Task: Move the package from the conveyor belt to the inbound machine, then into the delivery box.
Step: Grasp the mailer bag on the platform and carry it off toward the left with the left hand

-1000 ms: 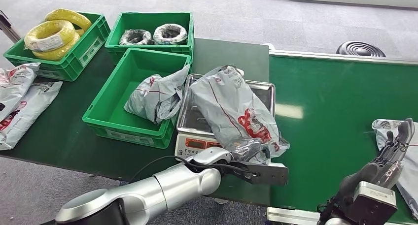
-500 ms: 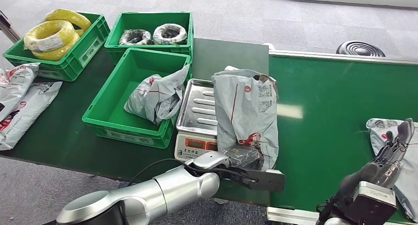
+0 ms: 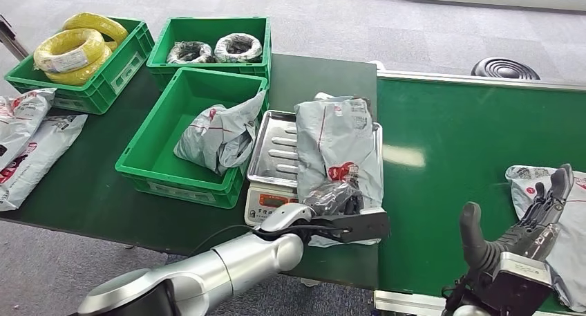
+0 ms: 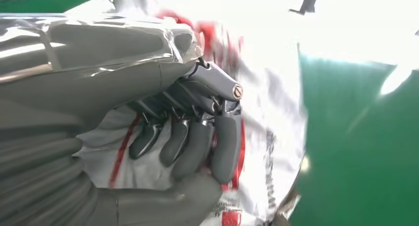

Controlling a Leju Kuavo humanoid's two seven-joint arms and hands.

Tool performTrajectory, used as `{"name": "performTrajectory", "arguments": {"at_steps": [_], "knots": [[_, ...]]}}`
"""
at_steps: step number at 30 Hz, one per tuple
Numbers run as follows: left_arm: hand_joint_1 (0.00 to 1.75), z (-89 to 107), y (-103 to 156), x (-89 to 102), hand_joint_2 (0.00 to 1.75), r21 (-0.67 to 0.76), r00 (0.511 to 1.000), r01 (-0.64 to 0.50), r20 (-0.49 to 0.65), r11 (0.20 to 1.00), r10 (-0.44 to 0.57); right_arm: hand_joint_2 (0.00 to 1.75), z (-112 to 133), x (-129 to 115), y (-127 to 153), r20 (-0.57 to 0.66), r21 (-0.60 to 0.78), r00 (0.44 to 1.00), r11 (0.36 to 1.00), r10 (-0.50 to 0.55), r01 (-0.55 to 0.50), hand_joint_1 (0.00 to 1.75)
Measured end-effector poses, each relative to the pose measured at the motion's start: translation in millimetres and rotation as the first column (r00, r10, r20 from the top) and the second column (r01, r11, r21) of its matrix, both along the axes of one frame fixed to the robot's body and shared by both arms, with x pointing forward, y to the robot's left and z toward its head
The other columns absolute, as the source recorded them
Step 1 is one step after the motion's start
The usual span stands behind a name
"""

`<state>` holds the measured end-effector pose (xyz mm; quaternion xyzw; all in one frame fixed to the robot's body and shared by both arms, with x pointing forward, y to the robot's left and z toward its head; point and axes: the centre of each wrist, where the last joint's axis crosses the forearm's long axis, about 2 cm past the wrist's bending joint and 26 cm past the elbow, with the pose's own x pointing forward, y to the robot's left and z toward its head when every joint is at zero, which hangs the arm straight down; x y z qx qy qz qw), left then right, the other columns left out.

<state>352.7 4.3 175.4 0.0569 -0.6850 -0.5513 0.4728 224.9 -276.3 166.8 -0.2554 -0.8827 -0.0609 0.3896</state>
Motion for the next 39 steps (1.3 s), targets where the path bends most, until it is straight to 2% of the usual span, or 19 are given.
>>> {"name": "performTrajectory", "arguments": {"at_steps": [1,2,12,15,19,22,25,28,34,39], "knots": [[0.03,3.1,1.1,2.7,1.75,-0.037,1.000,-0.018,0.021,0.999,0.019,1.75,0.1,0.4,0.2,-0.003,0.000,1.000,1.000,0.000,0.000,0.00],[0.00,6.4,2.4,5.5,1.75,-0.078,0.998,-0.036,0.045,0.996,0.039,1.75,0.2,0.7,0.4,-0.006,0.001,1.000,1.000,0.000,0.000,0.00],[0.00,30.6,14.2,23.4,1.75,-0.408,0.945,-0.141,0.217,0.902,0.246,1.75,-2.2,2.1,2.9,-0.024,0.010,1.000,1.000,-0.019,0.019,0.00],[0.00,34.5,16.7,26.4,1.75,-0.455,0.934,-0.164,0.214,0.875,0.286,1.75,-3.0,2.1,4.2,-0.025,0.012,0.999,1.000,-0.024,0.024,0.00],[0.00,35.1,17.5,27.6,1.75,-0.449,0.939,-0.200,0.167,0.871,0.302,1.75,-4.2,2.1,5.1,-0.028,0.013,0.999,1.000,-0.027,0.028,0.00],[0.00,35.3,16.4,27.9,1.75,-0.398,0.951,-0.234,0.095,0.887,0.294,1.75,-5.0,2.1,5.3,-0.031,0.014,0.999,0.999,-0.031,0.031,0.00],[0.00,32.0,12.6,25.6,1.75,-0.258,0.963,-0.268,-0.027,0.928,0.270,1.75,-6.0,1.5,5.5,-0.035,0.015,0.999,0.999,-0.035,0.035,0.00],[0.00,26.7,8.8,21.4,1.75,-0.130,0.966,-0.252,-0.095,0.959,0.241,1.75,-6.6,0.9,5.9,-0.041,0.013,0.999,0.999,-0.033,0.033,0.00],[0.00,18.0,4.5,15.6,1.75,0.079,0.968,-0.195,-0.148,0.978,0.205,1.75,-6.4,1.2,7.8,-0.050,0.003,0.999,1.000,-0.016,0.016,0.00],[0.00,14.0,5.3,15.1,1.75,0.156,0.969,-0.166,-0.155,0.974,0.190,1.75,-7.0,1.7,9.3,-0.053,0.002,0.999,1.000,-0.007,0.008,0.00]]}}
